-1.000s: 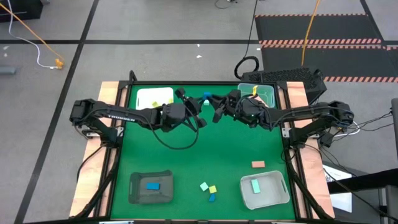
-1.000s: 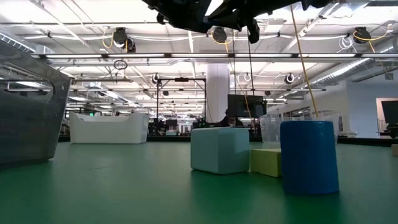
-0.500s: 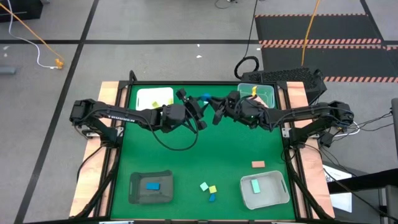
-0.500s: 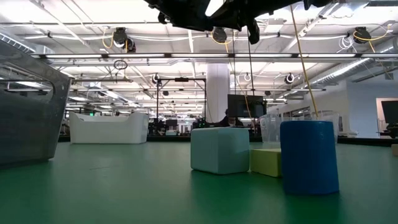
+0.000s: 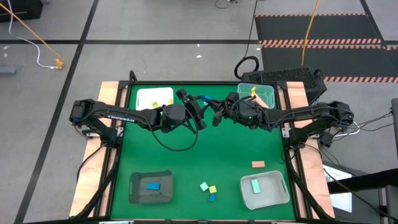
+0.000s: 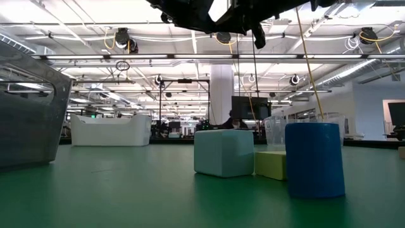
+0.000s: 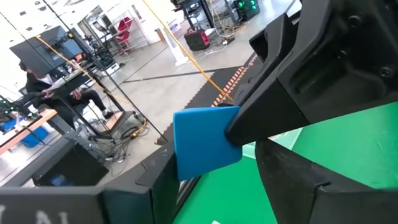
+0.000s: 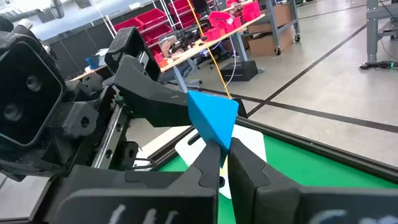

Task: Sort & place blocks by color
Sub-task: Put the top blue block into the black bin

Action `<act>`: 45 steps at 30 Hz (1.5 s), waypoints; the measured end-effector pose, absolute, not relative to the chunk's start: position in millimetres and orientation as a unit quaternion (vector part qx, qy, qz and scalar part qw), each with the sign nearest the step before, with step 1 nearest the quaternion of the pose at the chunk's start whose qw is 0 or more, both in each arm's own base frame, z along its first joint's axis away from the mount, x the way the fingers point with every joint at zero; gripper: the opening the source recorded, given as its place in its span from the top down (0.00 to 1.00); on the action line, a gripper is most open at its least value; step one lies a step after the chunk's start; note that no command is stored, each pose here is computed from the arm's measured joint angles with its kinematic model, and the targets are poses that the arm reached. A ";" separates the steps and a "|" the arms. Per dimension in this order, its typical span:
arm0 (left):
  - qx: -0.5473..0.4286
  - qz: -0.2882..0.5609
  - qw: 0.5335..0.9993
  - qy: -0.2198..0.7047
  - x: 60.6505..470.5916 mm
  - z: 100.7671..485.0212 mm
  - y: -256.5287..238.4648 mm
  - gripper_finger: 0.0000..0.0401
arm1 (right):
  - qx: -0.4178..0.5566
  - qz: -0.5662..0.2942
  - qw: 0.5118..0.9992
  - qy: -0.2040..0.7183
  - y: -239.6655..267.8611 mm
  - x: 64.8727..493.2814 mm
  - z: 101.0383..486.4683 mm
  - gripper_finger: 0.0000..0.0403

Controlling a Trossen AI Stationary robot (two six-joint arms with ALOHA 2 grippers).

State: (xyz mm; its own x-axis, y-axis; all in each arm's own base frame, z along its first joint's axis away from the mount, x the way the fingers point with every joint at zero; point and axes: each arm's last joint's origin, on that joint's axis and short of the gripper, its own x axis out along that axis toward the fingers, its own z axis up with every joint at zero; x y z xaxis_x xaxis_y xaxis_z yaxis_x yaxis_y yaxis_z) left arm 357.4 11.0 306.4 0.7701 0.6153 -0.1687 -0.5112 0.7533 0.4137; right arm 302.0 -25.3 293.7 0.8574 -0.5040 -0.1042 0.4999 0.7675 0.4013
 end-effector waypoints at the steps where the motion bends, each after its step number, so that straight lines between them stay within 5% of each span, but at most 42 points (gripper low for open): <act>1: 0.175 0.305 0.924 0.149 357.4 306.4 11.0 0.52 | 0.212 -0.268 0.940 -0.005 -25.4 301.9 293.7 1.00; 11: 0.137 0.313 0.930 0.138 357.2 306.1 11.1 0.62 | 0.209 -0.259 0.943 -0.002 -25.2 302.0 293.9 0.96; 19: 0.117 0.303 0.936 0.132 357.5 305.7 10.4 0.62 | 0.212 -0.238 0.948 0.006 -24.3 302.4 293.5 0.88; 45: 0.108 0.291 0.942 0.129 357.8 305.2 4.5 0.62 | 0.186 -0.203 0.961 0.031 -24.1 302.9 291.4 0.87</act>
State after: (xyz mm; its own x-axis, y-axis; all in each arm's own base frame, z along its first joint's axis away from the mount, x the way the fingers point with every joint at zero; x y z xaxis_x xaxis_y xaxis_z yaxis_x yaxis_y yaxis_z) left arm 357.8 4.5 305.2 0.7980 0.5753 -0.1795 -0.5199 0.8078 0.2777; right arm 302.9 -24.1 291.4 0.9154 -0.3792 -0.1353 0.4024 0.8485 0.3438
